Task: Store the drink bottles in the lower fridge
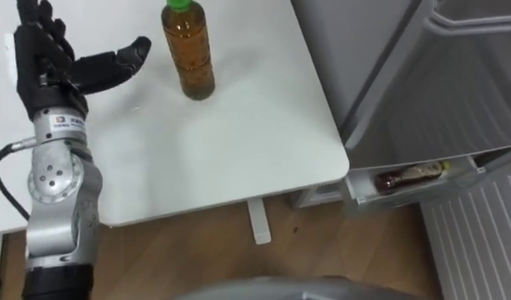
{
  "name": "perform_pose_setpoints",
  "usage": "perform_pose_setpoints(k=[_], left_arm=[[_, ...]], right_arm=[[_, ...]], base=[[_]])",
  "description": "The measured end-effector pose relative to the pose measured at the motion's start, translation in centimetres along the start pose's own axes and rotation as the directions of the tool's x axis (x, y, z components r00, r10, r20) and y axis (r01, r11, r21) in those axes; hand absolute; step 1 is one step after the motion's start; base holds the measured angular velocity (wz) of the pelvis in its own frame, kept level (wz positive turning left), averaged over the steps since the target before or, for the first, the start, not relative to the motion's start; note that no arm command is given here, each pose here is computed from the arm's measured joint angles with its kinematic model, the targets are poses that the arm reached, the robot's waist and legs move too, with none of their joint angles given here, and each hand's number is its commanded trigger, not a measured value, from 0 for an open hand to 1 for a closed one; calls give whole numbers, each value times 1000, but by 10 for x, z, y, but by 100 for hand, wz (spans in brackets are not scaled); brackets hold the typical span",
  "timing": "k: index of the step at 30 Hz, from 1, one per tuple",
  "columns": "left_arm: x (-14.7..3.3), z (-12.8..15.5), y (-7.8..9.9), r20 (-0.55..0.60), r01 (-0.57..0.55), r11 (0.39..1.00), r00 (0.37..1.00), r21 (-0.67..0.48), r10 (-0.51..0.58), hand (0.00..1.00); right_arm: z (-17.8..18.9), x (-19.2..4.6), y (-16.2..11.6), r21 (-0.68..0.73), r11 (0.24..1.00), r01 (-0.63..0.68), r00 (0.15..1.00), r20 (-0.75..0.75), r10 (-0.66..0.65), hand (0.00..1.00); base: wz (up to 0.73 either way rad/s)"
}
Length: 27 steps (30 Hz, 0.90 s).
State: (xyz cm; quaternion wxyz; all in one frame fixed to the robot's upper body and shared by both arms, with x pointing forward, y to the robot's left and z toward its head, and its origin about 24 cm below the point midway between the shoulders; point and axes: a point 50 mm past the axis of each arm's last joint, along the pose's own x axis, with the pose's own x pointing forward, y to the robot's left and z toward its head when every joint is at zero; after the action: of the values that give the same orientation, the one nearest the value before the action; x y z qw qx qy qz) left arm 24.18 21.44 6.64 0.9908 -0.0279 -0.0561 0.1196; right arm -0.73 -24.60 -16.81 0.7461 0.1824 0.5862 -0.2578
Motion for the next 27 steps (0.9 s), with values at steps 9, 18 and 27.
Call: perform_pose_setpoints(k=[9,18,27], left_arm=[[-2,-23,4,-104,-5,999,995,31,9,0],[-2,-26,5,-138,12,999,990,36,-7,0],[-2,-27,3,-145,29,999,989,31,-24,0]], right_arm=[[9,1,3,-40,999,-9,1000,5,9,0],[6,2,7,-40,999,-37,999,-23,36,0],[6,2,6,-33,999,-26,999,-30,25,0]], base=[[-25],[-6],[0]])
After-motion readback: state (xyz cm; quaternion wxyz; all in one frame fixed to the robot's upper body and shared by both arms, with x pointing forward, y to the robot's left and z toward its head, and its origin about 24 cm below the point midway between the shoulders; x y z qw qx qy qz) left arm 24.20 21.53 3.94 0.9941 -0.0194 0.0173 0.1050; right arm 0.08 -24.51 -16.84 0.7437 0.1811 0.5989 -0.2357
